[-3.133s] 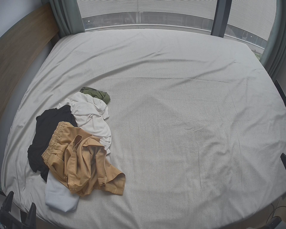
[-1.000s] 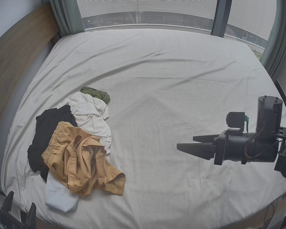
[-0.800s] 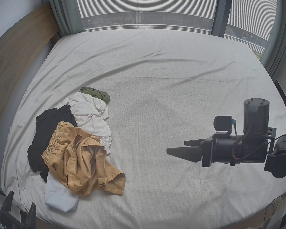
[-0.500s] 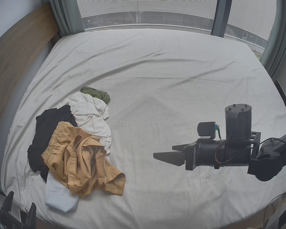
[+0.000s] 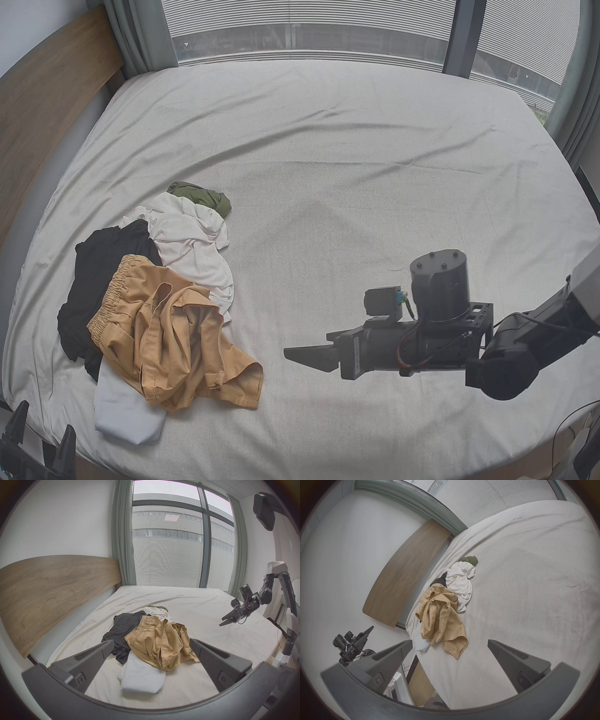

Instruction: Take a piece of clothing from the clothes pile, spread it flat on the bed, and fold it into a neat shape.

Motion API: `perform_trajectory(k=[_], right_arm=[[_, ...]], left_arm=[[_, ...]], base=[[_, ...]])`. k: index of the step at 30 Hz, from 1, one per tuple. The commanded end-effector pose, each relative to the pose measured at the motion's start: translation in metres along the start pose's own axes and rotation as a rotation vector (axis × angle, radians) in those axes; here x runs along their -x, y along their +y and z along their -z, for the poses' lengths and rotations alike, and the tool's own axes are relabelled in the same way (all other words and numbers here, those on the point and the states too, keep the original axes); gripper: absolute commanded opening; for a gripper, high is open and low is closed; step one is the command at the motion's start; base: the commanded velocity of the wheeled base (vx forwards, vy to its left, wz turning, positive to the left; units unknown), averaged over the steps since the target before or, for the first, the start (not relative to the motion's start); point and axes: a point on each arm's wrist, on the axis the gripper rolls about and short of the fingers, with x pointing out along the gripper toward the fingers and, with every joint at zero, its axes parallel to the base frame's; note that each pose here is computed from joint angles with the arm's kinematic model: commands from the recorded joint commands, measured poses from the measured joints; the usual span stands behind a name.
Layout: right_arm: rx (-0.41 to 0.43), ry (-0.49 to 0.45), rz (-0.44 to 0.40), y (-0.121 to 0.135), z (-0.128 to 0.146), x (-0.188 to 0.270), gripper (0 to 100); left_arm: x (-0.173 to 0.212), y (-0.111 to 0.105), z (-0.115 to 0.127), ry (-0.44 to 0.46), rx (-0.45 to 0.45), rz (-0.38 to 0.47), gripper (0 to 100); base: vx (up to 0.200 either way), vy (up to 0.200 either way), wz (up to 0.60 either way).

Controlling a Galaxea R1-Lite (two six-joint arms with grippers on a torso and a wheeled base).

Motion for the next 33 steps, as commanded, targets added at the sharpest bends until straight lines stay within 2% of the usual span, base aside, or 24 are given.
perform_trajectory(k=[1,5,14,18,33], right_arm=[[-0.020,0.074,0.010,-0.003,0.021,-0.025,100],[-0.030,0.038,0.008,-0.004,0.029,-0.042,100],[-0.033,0.038,-0.003,-0.003,0.029,-0.061,100],[-0.029,0.067,-0.008,0.000,0.036,-0.074,100],[-0.016,0.092,0.070,-0.005,0.060,-0.118,100]], left_arm=[[0.000,0.000,0.005,0.004,0.000,-0.001,100],[0.000,0.000,0.005,0.004,0.003,-0.002,100],[0.000,0.000,0.005,0.004,0.005,-0.002,100],[0.000,0.000,0.005,0.004,0.006,-0.004,100],[0.000,0.000,0.005,0.004,0.006,-0.004,100]], base=[[0.000,0.000,0.00],[0.000,0.000,0.00],[0.000,0.000,0.00],[0.000,0.000,0.00],[0.000,0.000,0.00]])
